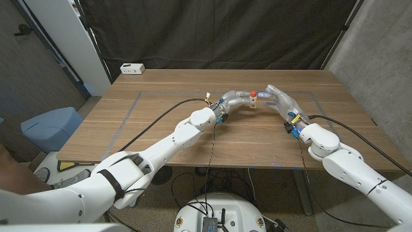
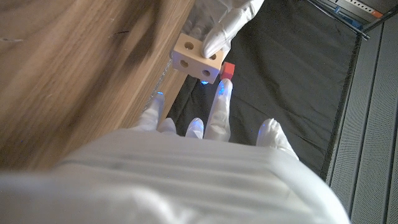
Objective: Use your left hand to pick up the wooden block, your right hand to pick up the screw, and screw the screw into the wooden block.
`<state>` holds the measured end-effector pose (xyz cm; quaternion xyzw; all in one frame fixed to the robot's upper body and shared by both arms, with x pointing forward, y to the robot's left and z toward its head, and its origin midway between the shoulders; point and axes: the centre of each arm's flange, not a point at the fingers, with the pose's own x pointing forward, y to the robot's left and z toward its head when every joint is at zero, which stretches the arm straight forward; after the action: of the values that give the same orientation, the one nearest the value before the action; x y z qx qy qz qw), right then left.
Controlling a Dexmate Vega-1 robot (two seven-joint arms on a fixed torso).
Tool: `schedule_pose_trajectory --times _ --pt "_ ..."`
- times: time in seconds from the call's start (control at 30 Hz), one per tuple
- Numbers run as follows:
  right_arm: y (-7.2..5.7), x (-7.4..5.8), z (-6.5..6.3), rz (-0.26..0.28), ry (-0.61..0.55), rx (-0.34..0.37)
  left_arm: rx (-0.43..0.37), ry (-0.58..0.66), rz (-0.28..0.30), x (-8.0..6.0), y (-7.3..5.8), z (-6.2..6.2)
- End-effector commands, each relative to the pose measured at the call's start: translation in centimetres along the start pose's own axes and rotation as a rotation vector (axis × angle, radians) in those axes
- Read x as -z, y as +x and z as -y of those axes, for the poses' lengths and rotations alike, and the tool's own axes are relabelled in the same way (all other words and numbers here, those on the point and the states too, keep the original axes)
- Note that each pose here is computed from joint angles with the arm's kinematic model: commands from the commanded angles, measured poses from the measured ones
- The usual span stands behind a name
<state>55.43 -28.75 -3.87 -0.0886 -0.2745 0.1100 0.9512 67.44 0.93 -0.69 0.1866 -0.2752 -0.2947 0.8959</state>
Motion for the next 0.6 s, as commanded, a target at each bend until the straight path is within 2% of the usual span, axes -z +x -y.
schedule_pose_trajectory --times 0.03,0.33,0.6 --pt "-0.09 -0.13 0.25 0.010 -0.012 0.013 0.001 0.004 0.003 -0.13 -0.32 0.18" --pt "0.12 -0.41 0.44 0.014 -0.023 0.016 0.005 0.008 0.004 -0.27 -0.45 0.23" --pt "0.64 -0.35 0.36 0.010 -0.026 -0.018 0.005 0.010 0.004 -0.36 -0.48 0.19"
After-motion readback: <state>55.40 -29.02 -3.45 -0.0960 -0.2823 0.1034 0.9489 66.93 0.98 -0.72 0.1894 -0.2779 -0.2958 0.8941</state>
